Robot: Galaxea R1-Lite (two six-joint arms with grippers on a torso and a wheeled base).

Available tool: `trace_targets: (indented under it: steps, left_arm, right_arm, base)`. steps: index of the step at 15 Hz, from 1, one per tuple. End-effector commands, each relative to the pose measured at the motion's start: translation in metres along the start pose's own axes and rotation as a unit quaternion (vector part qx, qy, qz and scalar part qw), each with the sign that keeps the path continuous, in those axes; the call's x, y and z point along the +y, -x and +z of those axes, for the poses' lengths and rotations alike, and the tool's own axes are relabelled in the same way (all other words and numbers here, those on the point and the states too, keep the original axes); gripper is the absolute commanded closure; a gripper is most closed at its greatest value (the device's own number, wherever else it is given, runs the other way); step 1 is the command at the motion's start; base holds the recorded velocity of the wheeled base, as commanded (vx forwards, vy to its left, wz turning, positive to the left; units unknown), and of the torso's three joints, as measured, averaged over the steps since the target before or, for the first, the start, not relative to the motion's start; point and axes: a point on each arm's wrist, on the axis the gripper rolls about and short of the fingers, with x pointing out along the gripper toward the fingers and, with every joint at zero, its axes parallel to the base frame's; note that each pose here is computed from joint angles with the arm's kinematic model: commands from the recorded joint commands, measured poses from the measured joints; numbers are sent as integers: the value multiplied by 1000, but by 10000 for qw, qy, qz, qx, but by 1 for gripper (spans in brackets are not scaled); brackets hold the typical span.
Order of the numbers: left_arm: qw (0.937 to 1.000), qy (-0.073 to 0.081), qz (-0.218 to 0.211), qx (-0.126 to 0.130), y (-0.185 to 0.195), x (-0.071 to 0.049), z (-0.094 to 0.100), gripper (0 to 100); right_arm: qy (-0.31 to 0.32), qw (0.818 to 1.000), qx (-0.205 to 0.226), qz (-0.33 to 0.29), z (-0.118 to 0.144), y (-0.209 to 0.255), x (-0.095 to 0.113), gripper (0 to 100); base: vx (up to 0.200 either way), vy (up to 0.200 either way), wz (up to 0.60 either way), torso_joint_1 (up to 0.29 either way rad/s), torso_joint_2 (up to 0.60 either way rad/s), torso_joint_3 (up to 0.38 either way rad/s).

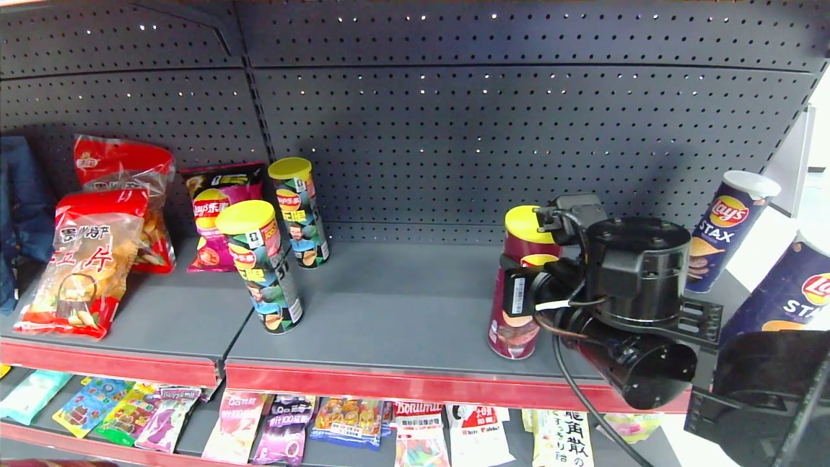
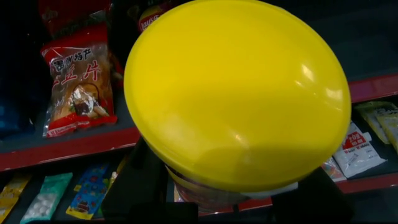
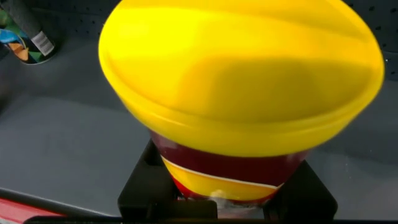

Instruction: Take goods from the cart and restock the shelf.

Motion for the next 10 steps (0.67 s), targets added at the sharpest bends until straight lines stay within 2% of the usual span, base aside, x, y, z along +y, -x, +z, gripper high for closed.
trace_targets:
  steps: [1,10]
  left_arm:
    - [10000,0,4,-6,0,0,0,100]
    - [10000,-5,11,-35,1,0,1,100]
  right_arm:
    - [-32,10000,23,-11,-3,-1,5,100]
    - [-18,9998,140,-166,-14,-5,12,100]
  base:
    - [0,0,0,0,0,0]
    - [0,0,0,0,0,0]
